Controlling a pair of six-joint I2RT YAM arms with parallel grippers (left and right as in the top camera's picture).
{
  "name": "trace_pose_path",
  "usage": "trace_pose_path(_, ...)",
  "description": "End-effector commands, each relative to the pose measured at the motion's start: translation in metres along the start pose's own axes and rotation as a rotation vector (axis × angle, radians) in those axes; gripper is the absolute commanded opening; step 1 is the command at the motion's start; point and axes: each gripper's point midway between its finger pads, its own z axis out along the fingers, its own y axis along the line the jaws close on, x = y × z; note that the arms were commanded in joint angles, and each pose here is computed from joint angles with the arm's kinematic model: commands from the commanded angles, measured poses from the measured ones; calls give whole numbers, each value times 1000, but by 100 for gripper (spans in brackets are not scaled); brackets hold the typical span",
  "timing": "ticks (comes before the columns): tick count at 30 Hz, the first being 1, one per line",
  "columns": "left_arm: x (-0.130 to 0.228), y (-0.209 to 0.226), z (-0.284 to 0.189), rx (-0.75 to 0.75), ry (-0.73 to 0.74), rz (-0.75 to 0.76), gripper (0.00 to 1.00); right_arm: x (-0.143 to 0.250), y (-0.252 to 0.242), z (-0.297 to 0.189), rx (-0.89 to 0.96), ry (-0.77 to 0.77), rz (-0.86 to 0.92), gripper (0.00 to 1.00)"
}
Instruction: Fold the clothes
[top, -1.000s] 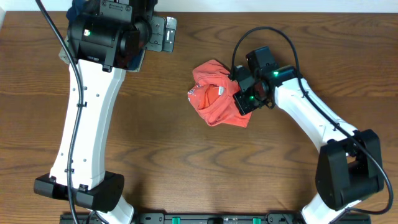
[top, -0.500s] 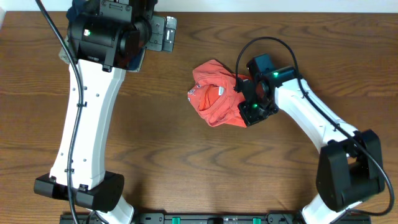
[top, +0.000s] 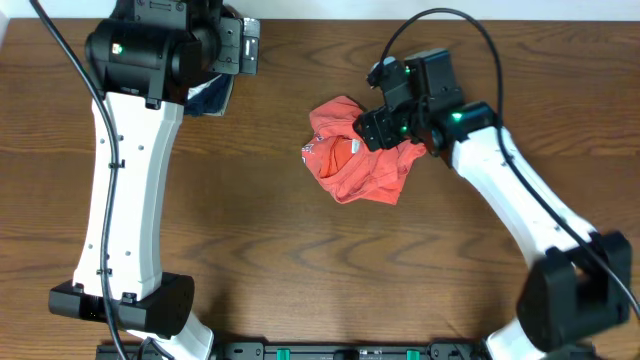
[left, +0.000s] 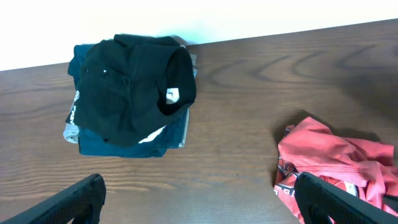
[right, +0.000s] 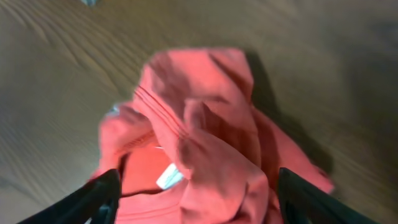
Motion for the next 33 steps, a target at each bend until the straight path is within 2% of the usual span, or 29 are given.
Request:
trace_pose_path(1, 3, 1, 8, -6, 21, 7, 98, 26, 0, 36, -26, 97, -20, 66)
trace_pose_path(3, 3, 1, 8, -6, 21, 7, 98, 32, -2, 44, -27, 116, -14, 51)
trace_pose_path(6, 3, 1, 8, -6, 22, 7, 98, 22, -10, 40, -12, 76, 7, 17)
trace_pose_path(9, 3, 1, 8, -6, 21, 7, 98, 1, -25, 23, 14, 1, 36, 1)
trace_pose_path(15, 3, 1, 8, -6, 22, 7, 98, -29, -67, -15, 37, -130, 102, 1)
trace_pose_path(18, 3, 1, 8, -6, 22, 7, 98, -21, -93, -18, 29, -131, 157, 1)
trace_pose_path(21, 3, 1, 8, -6, 22, 7, 98, 3, -115, -4, 39, -66, 221, 1)
trace_pose_path(22, 3, 1, 8, -6, 22, 7, 98, 10, -118, 0, 37, -44, 238, 4)
trace_pose_path(23, 4, 1, 8, -6, 22, 7, 98, 19, -122, 6, 34, -14, 257, 14)
trace_pose_path(25, 4, 1, 8, -7, 23, 7, 98, 36, -127, 14, 31, 37, 293, 57)
trace_pose_path(26, 4, 1, 8, -7, 23, 7, 98, 42, -130, 15, 31, 53, 307, 76)
trace_pose_path(29, 4, 1, 8, -7, 23, 7, 98, 44, -135, 8, 34, 57, 326, 89)
trace_pose_path(33, 5, 1, 8, -7, 26, 7, 98, 12, -123, -21, -3, -31, 293, 91)
